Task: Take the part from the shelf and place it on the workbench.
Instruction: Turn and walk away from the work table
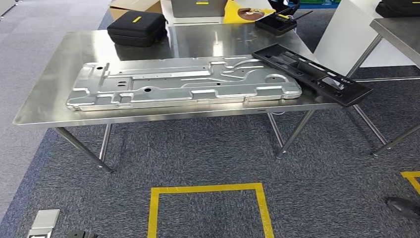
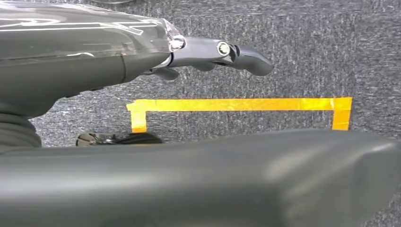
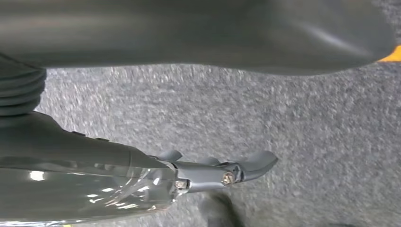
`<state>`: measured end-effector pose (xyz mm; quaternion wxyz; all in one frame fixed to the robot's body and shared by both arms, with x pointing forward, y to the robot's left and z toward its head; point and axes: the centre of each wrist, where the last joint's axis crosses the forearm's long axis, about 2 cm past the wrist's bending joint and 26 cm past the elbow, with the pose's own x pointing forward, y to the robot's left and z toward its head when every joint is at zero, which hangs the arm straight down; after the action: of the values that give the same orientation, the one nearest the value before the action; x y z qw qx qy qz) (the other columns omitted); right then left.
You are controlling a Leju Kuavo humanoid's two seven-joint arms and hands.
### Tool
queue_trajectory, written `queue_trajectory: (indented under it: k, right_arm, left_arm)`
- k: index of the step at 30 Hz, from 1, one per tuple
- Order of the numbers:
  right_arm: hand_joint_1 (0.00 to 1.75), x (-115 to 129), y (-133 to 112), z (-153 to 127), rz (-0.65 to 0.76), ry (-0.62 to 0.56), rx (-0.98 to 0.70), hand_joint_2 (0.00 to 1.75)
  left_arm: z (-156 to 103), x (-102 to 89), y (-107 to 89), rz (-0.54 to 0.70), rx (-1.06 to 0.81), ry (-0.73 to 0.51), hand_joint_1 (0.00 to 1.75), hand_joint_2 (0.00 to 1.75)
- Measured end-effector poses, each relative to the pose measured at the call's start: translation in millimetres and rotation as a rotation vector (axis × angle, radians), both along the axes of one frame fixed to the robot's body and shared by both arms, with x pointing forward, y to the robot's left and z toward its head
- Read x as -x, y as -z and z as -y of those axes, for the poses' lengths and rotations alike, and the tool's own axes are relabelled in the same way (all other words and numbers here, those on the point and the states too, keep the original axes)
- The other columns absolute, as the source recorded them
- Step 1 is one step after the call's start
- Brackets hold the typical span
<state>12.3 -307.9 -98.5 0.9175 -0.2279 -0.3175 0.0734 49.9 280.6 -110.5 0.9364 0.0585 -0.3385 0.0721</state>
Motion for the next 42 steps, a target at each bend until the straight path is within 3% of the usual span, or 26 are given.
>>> queue_trajectory:
  k: [24,33,37,42]
  right_arm:
    - [0.00,-5.3,14.1,-29.2,-0.373,0.010,-0.234,0.00]
    - [0.00,-7.7,14.2,-33.4,-0.403,0.002,-0.265,0.00]
    - [0.00,-7.9,14.3,-31.1,-0.406,-0.002,-0.282,0.00]
    - [0.00,-7.4,14.7,-28.1,-0.453,0.039,-0.327,0.00]
  left_arm:
    - [2.2,0.0,0.0,-0.005,0.005,0.019,0.00,0.00]
    - [2.3,-1.8,-0.3,-0.015,0.007,0.019,0.00,0.00]
    - [2.9,-0.5,-0.1,-0.088,0.020,0.003,0.00,1.75]
    - [2.6,1.6,0.1,-0.159,0.027,-0.002,0.00,1.75]
